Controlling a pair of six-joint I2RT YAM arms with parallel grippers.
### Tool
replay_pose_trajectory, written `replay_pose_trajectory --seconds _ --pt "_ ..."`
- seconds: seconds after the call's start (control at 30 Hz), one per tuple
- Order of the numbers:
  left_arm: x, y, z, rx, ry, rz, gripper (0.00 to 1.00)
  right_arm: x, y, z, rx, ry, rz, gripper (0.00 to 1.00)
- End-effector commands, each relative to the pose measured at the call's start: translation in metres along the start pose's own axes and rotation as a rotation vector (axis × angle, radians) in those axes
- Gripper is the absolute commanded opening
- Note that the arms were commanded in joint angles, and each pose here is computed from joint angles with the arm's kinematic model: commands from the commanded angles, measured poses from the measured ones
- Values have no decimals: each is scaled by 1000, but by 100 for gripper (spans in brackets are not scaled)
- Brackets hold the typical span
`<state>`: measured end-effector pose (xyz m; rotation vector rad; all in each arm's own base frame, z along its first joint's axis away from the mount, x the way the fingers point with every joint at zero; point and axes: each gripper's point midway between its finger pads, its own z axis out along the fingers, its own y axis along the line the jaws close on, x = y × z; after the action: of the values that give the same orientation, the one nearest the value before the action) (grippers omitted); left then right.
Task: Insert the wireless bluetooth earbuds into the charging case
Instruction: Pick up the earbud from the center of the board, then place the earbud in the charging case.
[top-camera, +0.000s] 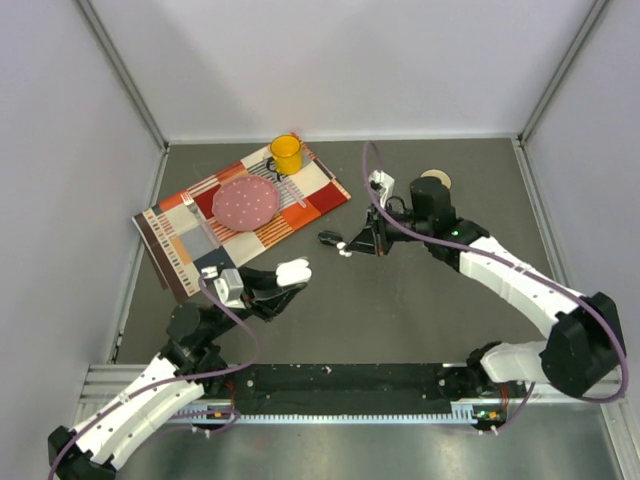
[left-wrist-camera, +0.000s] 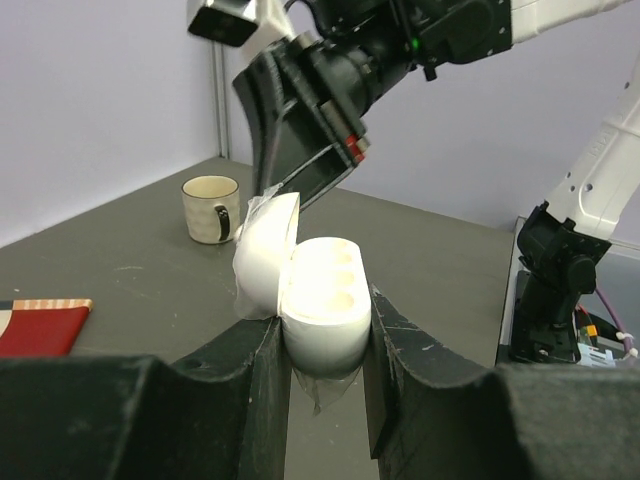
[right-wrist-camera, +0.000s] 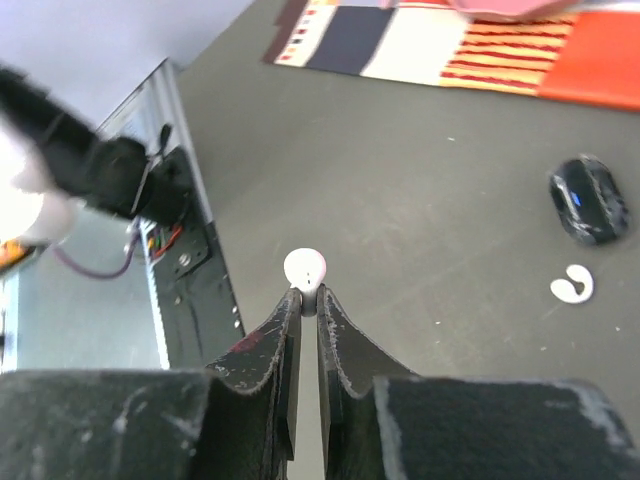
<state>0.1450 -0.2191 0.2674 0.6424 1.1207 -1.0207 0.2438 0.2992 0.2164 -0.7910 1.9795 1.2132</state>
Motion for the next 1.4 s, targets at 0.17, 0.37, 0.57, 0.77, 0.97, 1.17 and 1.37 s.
replay_pose_trajectory --seconds 0.17,0.37,0.57,0.77,0.97,1.17,1.37 --pt "-16 -2 -1 0 -50 21 0 -9 81 -51 -289 -47 -376 6" --pt "-14 -4 -1 14 -42 24 0 -14 101 -71 -284 -94 -581 0" --pt "-13 -9 -1 41 -39 33 0 -18 121 -75 -291 -79 -784 0" --pt "-12 -10 -1 51 -30 29 0 -26 124 -72 -240 -31 -886 0" --pt "-8 -13 0 73 -15 28 0 -12 139 -69 -333 44 -1101 0" --pt "-4 -17 3 106 2 24 0 -10 154 -60 -392 57 -1189 0" --pt "2 -25 5 161 25 16 0 -5 163 -48 -440 86 -1202 0"
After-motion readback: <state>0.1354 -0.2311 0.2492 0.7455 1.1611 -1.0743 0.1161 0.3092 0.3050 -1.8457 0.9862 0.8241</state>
